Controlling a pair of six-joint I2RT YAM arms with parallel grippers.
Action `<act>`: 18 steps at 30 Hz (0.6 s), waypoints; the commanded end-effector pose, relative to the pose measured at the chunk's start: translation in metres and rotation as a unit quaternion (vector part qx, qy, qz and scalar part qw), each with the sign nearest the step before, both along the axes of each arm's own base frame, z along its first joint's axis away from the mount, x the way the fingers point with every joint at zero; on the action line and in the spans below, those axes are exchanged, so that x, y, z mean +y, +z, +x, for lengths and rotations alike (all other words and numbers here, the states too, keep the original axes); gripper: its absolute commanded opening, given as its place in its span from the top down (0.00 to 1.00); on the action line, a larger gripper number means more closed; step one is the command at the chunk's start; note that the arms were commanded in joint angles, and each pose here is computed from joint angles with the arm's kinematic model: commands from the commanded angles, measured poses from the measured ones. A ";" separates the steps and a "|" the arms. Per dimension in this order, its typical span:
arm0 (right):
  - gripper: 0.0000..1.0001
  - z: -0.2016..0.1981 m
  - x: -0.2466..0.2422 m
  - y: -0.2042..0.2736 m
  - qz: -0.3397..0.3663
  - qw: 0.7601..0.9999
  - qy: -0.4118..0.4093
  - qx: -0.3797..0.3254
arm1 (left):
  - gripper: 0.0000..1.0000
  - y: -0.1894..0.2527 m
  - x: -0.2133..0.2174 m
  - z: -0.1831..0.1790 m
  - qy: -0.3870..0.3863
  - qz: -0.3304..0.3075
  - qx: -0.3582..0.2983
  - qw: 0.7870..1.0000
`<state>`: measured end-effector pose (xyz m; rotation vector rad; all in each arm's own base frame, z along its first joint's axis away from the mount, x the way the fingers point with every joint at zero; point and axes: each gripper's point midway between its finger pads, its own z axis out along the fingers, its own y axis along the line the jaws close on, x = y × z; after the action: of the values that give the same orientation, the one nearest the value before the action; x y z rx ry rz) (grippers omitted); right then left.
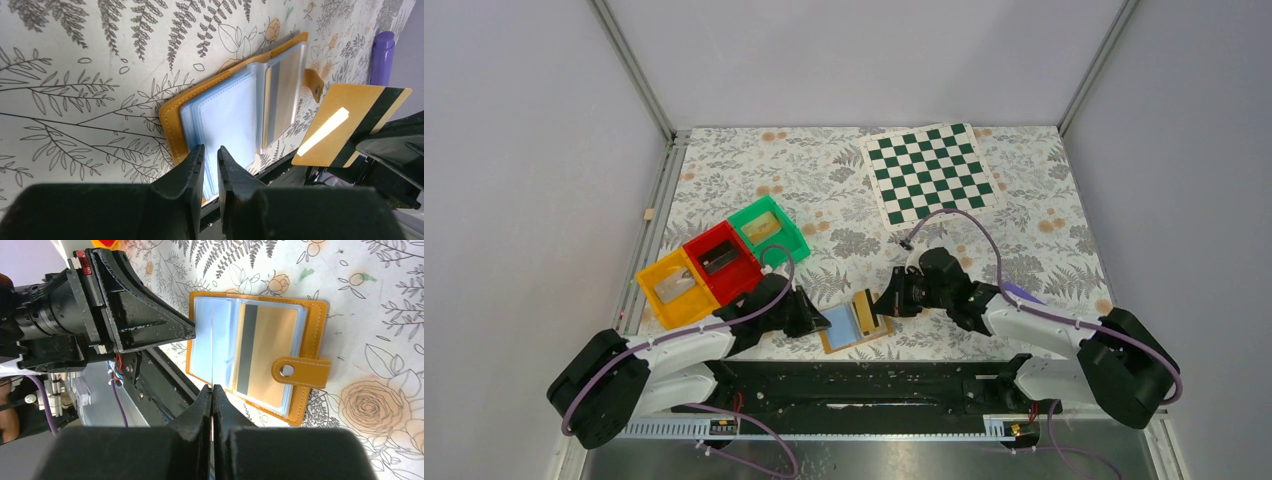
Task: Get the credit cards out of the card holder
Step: Remove the credit card from the card holder.
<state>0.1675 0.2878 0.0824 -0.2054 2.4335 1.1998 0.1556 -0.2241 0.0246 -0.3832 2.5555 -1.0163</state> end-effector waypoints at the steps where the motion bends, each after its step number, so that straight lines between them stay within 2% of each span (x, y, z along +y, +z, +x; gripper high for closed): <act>1: 1.00 0.012 -0.006 0.019 -0.013 0.999 -0.010 -0.042 | 0.83 0.018 -0.011 -0.001 -0.028 -0.008 -0.003 1.000; 5: 1.00 0.016 -0.008 0.033 -0.012 0.996 -0.001 -0.086 | 0.80 0.036 -0.015 0.006 -0.029 -0.011 -0.018 0.999; 9: 1.00 0.027 -0.010 0.053 -0.016 0.985 0.016 -0.169 | 0.75 0.062 -0.020 0.014 -0.032 -0.019 -0.039 0.999; 14: 1.00 0.038 -0.011 0.084 -0.013 0.956 0.042 -0.290 | 0.68 0.103 -0.029 0.020 -0.033 -0.051 -0.065 0.996; 18: 1.00 0.050 -0.017 0.090 -0.038 0.931 0.043 -0.361 | 0.61 0.139 -0.032 0.025 -0.027 -0.080 -0.092 0.992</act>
<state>0.1927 0.2714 0.1397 -0.5466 2.0565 0.9916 0.1764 -0.2480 0.1173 -0.2842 2.4358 -1.1287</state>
